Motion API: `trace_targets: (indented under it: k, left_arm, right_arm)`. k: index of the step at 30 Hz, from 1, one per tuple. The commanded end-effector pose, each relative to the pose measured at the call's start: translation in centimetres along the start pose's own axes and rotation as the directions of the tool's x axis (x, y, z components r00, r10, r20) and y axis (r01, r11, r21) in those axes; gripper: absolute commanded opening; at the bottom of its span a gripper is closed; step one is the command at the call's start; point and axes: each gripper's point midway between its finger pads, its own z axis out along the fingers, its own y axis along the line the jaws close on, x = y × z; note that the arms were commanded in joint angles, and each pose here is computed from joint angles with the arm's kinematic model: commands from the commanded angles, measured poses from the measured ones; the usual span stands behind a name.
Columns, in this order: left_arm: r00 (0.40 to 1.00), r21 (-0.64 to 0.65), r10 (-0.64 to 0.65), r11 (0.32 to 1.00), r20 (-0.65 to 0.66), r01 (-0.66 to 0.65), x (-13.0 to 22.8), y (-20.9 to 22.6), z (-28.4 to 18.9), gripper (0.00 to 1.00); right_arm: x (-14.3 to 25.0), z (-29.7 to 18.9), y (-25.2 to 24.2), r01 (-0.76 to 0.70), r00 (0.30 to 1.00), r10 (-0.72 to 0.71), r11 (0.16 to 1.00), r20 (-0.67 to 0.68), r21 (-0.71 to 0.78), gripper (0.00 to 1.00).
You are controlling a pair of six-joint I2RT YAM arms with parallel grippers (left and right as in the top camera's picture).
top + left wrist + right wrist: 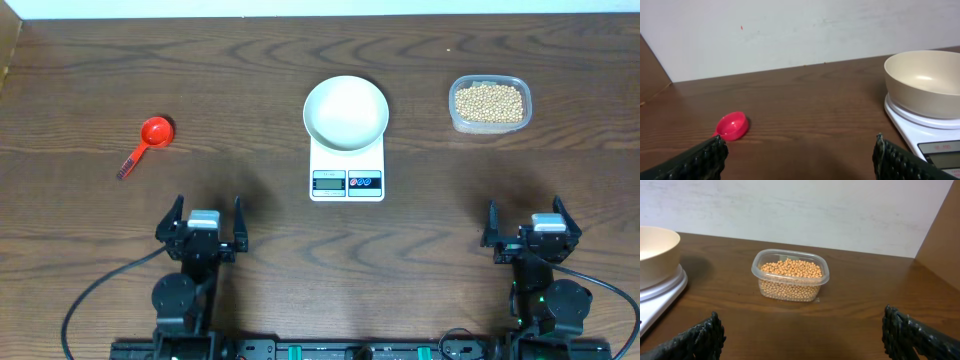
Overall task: Scoop item into bowl and weigh 50g on scale
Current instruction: 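Move the left gripper forward over the red scoop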
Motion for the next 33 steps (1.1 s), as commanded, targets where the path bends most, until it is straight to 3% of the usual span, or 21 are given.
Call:
trace_targets:
  k: [1, 7, 13, 20, 25, 27, 33]
  left_arm:
    - [1.000, -0.018, 0.025, 1.000, 0.002, -0.025, -3.3, 0.9, 0.3, 0.95]
    - [0.992, 0.003, 0.029, 1.000, -0.122, -0.029, -5.7, 1.4, 3.1, 0.95]
    - [0.947, 0.048, 0.030, 0.999, -0.318, -0.015, -7.0, 2.2, 8.0, 0.95]
    - [0.872, 0.177, -0.075, 0.967, -0.484, 0.181, -7.8, 4.0, 13.7, 0.95]
    - [0.828, 0.164, -0.145, 0.948, -0.542, 0.274, -7.1, 7.0, 16.2, 0.95]
    - [0.824, 0.155, -0.137, 0.953, -0.551, 0.262, -6.2, 8.1, 16.8, 0.95]
    - [0.820, 0.241, 0.051, 0.965, -0.570, 0.107, -2.7, 10.2, 17.1, 0.95]
  right_arm:
    - [0.1, 0.0, 0.1, -0.010, 1.000, 0.010, 1.000, -0.003, 0.000, 0.99]
    - [0.1, 0.0, 0.1, -0.010, 1.000, 0.010, 1.000, -0.003, 0.000, 0.99]
    - [0.1, 0.0, 0.1, -0.010, 1.000, 0.010, 1.000, -0.003, 0.000, 0.99]
    - [0.1, 0.0, 0.1, -0.010, 1.000, 0.010, 1.000, -0.003, 0.000, 0.99]
    - [0.1, 0.0, 0.1, -0.010, 1.000, 0.010, 1.000, -0.003, 0.000, 0.99]
    - [0.1, 0.0, 0.1, -0.010, 1.000, 0.010, 1.000, -0.003, 0.000, 0.99]
    - [0.1, 0.0, 0.1, -0.010, 1.000, 0.010, 1.000, -0.003, 0.000, 0.99]
